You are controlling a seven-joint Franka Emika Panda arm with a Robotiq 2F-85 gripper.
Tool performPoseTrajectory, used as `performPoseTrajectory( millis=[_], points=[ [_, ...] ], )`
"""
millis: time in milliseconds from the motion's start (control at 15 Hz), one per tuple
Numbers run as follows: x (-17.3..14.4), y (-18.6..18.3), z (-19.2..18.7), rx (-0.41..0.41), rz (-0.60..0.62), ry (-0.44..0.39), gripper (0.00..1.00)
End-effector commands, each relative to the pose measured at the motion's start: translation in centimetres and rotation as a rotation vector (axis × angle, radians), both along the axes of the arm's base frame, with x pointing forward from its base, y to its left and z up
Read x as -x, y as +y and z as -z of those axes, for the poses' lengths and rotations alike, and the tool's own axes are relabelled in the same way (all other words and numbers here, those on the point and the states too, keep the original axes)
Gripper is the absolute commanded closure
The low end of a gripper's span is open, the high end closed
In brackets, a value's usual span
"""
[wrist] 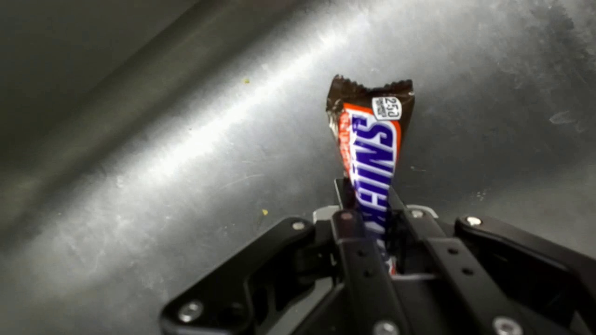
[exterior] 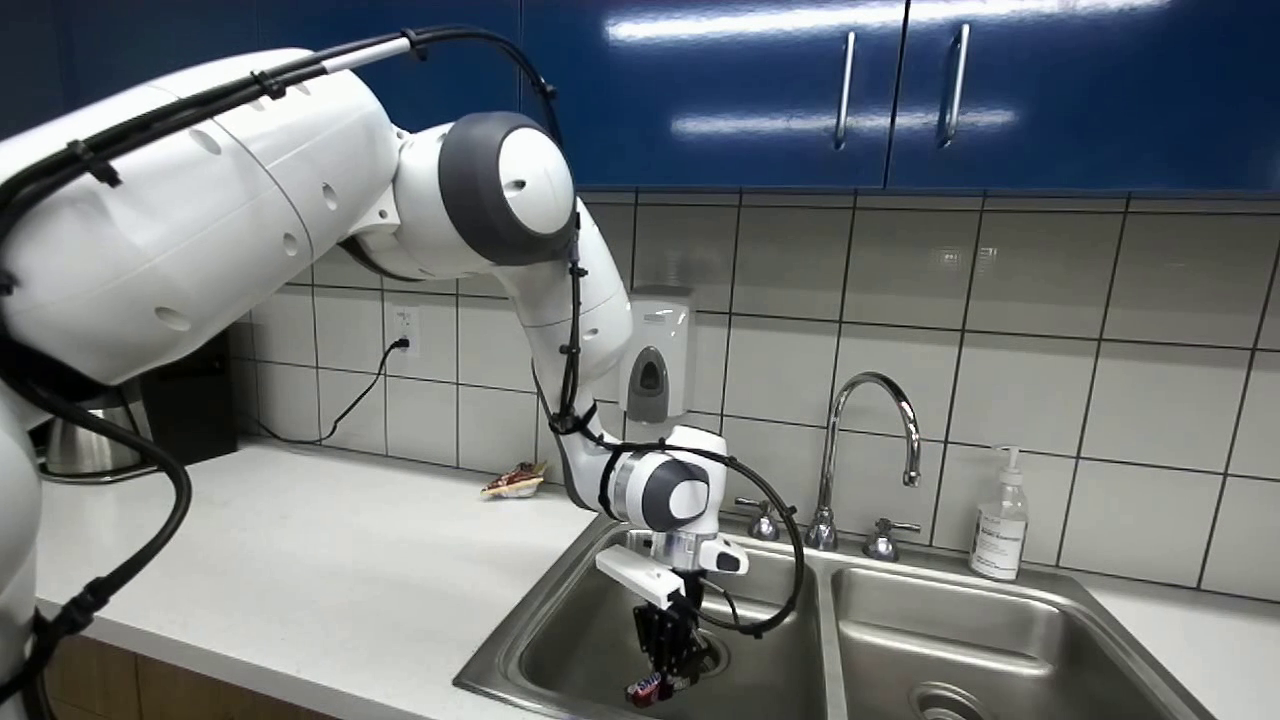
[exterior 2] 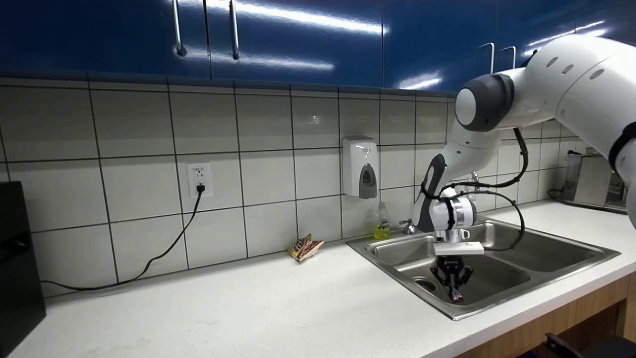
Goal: Put the candy bar into the sink
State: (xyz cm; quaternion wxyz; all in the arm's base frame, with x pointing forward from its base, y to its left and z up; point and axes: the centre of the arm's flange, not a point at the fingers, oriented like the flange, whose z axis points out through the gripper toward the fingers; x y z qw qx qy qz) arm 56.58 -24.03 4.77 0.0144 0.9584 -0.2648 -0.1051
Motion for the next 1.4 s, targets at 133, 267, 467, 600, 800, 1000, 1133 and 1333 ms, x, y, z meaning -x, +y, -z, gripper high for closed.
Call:
performPoseTrajectory(
  millis=[133,267,467,600,800,1000,1133,1333],
  points=[
    [0.0,-1.0,1.0,-0.028,0.009,-0.012,0.96],
    [0.1,-1.0,1.3,-0.032,0.009,-0.007,0.96],
    [0.2,-0.9,1.6,-0.033,0.007,-0.003,0.96],
    [0.2,-0.8,1.7,-0.033,0.006,-0.001,0.96],
    [0.2,-0.8,2.0,-0.034,0.006,0.002,0.96],
    [0.2,-0.6,2.4,-0.033,0.003,0.005,0.96],
    [0.2,-0.6,2.6,-0.035,0.001,0.007,0.96],
    [0.3,-0.4,2.8,-0.036,-0.001,0.01,0.96]
  ],
)
